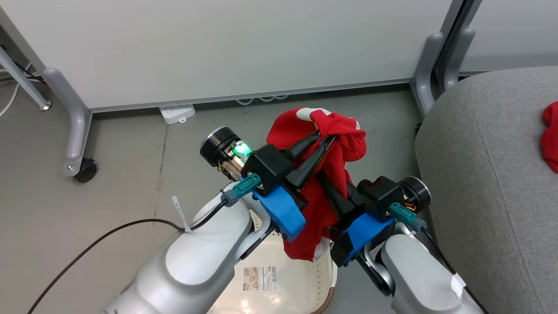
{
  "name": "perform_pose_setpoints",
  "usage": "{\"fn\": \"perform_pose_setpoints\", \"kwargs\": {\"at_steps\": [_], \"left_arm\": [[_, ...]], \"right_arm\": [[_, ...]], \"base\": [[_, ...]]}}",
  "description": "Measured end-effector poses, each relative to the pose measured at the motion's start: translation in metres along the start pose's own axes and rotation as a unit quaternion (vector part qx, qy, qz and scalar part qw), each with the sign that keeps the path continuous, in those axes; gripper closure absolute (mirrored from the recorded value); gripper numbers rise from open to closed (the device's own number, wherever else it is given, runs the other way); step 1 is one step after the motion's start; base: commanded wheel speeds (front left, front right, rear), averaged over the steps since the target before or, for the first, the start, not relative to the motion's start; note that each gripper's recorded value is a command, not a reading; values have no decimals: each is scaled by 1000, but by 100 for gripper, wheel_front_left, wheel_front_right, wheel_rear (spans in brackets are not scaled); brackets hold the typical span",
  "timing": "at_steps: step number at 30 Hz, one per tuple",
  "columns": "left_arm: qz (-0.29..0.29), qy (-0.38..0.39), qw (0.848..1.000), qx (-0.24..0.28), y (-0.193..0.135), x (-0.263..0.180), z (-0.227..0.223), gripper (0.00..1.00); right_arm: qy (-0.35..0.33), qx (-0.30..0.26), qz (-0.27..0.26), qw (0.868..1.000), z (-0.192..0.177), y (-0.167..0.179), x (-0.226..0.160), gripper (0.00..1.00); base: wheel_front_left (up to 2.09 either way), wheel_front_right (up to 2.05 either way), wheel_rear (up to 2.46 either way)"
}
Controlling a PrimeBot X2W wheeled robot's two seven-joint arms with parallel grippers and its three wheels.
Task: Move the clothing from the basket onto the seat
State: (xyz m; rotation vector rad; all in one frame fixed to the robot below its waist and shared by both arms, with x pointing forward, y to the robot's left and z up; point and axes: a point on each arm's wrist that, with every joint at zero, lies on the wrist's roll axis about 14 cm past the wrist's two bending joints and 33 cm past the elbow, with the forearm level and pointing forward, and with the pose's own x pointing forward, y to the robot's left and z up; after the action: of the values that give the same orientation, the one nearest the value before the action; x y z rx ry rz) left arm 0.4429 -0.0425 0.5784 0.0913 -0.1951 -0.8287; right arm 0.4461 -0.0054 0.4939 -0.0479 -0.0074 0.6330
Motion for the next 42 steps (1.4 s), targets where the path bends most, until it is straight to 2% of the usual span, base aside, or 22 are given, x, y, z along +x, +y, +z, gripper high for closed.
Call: {"fn": "perform_pose_setpoints", "kwargs": {"at_steps": [14,23,33,42], "left_arm": [[3,7,1000,3,3,1,-7,0],[-11,10,1000,-3,-3,9,-15,0],[-67,10,997,-23,-34,35,-30,0],[-125,9,991,-45,-70,56,-42,0]], "right_arm": [[2,3,-8,1000,-2,-6,0,100],[2,6,-43,999,-4,-30,-8,100],[1,9,-144,990,-6,-95,-42,100],[1,7,-244,970,-7,-150,-89,100]], "base": [[0,0,0],[0,0,0],[0,0,0],[0,0,0]]}}
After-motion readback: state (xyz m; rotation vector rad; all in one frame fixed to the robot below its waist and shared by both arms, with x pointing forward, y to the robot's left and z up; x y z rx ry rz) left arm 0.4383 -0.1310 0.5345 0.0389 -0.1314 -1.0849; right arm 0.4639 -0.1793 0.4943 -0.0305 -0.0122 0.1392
